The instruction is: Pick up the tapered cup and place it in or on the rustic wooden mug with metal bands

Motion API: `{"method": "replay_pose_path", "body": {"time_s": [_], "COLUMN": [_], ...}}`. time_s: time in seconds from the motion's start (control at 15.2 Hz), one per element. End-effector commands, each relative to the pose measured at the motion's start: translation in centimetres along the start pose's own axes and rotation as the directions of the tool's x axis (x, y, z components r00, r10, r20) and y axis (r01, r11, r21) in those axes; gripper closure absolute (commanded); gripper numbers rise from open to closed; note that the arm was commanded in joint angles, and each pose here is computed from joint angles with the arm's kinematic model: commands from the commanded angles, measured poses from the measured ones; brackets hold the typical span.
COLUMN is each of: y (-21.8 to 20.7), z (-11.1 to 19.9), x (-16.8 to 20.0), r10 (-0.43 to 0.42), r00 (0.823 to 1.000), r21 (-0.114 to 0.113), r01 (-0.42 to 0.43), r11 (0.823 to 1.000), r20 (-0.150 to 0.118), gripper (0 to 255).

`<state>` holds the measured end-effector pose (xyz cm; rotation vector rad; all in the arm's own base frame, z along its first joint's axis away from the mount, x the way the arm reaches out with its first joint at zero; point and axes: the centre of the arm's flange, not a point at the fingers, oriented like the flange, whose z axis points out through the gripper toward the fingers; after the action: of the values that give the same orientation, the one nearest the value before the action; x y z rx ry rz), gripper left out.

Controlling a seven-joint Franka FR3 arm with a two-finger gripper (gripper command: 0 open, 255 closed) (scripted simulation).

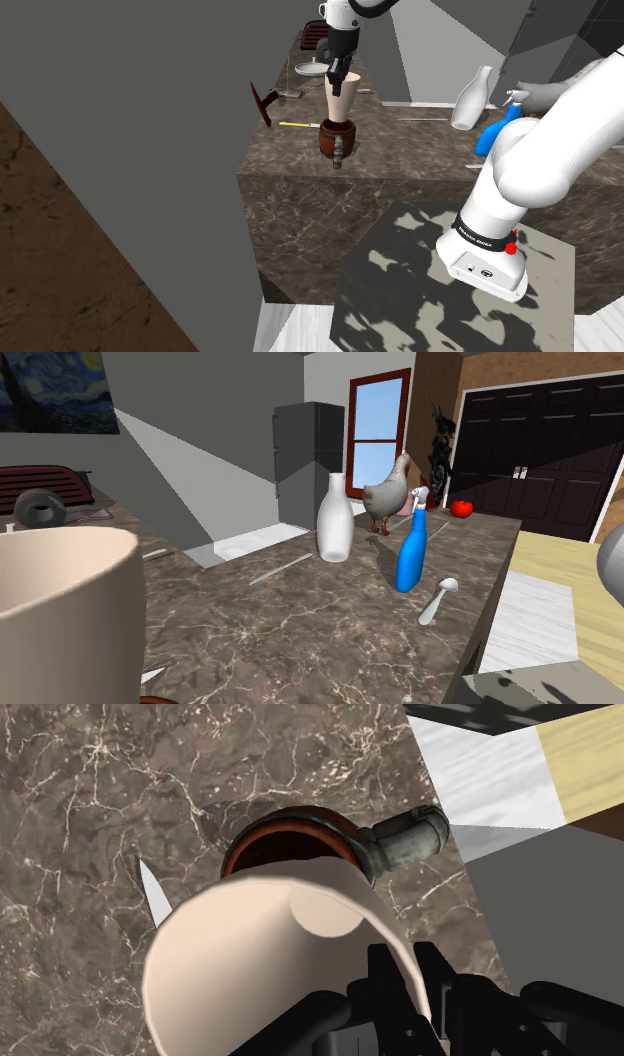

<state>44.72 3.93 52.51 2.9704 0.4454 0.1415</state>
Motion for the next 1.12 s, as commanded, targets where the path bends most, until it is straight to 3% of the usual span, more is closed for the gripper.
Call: {"method": "replay_pose_path", "body": {"time_s": [0.0, 0.26, 0.79, 0.86, 1.06], "y": [-0.1, -0.5, -0.5, -0.5, -0.4], "z": [0.9, 3.5, 3.5, 3.5, 3.5], "x": [-0.2, -0.4, -0.4, -0.4, -0.4], "r10": [0.0, 0.0, 0.0, 0.0, 0.0], "r00": [1.0, 1.0, 1.0, 1.0, 1.0], "r21": [0.0, 0.0, 0.0, 0.0, 0.0], "r01": [0.0, 0.0, 0.0, 0.0, 0.0], "r11": [1.0, 1.0, 1.0, 1.0, 1.0], "r20": [-0.001, -0.001, -0.001, -0.001, -0.001], "gripper": [255, 255, 255, 0, 0]}}
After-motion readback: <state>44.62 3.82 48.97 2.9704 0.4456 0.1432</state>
